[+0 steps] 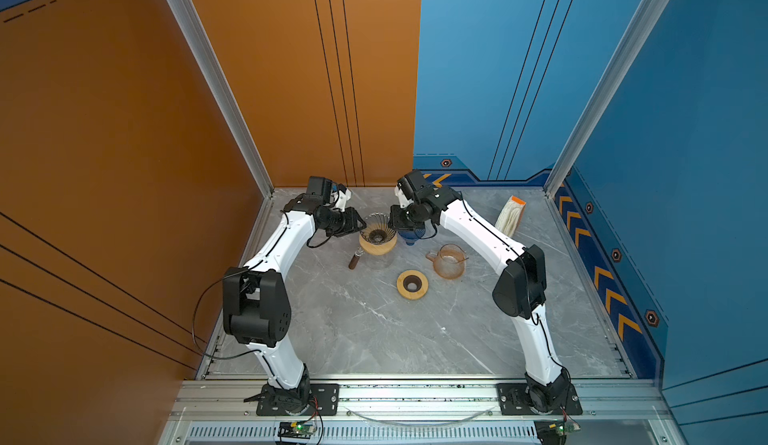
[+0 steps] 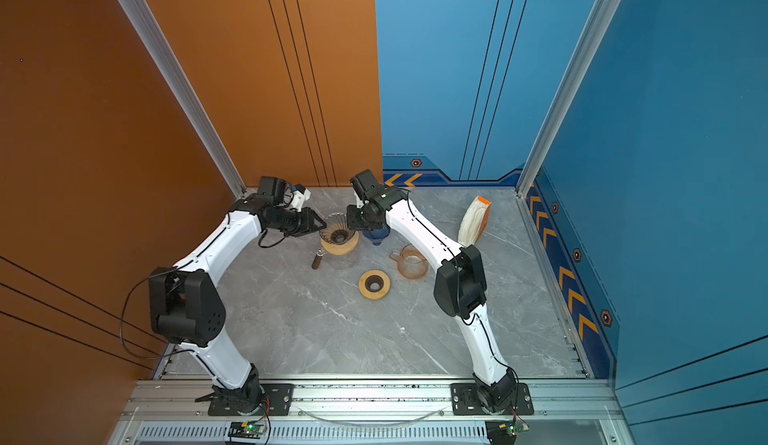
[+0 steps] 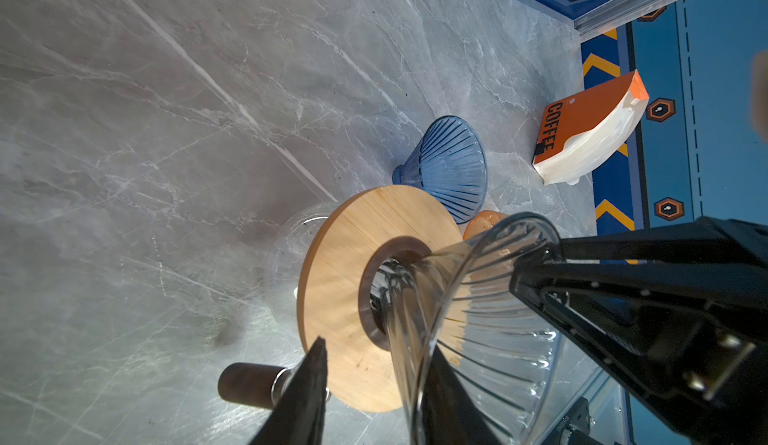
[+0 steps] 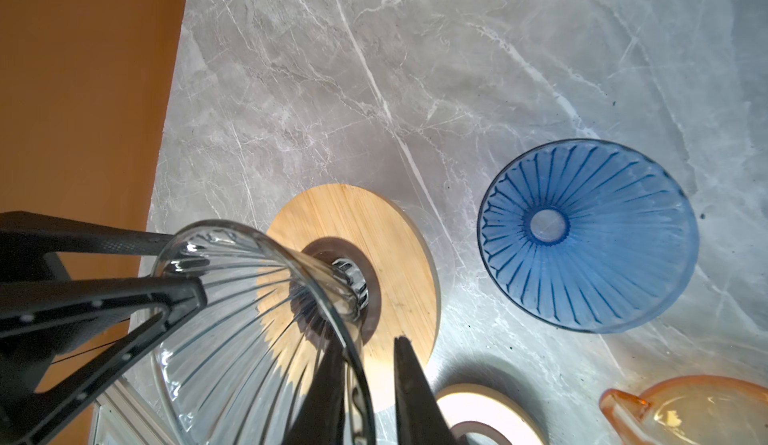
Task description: Place the coffee filter in the dripper
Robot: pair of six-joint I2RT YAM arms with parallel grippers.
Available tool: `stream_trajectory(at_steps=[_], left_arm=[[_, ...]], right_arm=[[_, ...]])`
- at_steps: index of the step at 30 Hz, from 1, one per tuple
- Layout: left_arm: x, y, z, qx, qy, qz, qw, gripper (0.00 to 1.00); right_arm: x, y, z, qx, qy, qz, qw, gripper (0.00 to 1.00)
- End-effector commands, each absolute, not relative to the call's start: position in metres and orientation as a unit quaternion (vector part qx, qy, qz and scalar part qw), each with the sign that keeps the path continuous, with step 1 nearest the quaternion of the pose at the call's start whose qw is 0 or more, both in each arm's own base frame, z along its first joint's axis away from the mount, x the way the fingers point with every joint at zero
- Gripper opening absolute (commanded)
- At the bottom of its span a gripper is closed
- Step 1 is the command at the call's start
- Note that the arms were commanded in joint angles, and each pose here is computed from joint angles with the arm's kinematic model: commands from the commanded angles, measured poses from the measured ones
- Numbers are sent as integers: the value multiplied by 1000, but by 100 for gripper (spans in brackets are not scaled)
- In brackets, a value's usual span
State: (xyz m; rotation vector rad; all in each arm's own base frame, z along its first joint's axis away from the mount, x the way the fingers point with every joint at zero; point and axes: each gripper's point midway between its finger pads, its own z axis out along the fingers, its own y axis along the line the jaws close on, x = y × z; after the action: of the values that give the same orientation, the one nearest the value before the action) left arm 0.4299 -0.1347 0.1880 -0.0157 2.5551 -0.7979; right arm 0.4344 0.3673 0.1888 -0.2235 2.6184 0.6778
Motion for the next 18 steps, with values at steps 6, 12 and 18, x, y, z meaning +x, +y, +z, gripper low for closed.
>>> stream_trajectory(at_steps=[6, 12, 18], left_arm=[[425, -131, 195, -9, 928, -294, 230, 30], [426, -132, 190, -12, 928, -296, 224, 23], [416, -131, 193, -7, 931, -295, 215, 14]], right_arm=[[439, 377, 197, -75, 937, 261, 222, 13], [437, 376, 193, -63, 940, 260, 213, 4], [433, 374, 192, -56, 943, 259, 199, 0]])
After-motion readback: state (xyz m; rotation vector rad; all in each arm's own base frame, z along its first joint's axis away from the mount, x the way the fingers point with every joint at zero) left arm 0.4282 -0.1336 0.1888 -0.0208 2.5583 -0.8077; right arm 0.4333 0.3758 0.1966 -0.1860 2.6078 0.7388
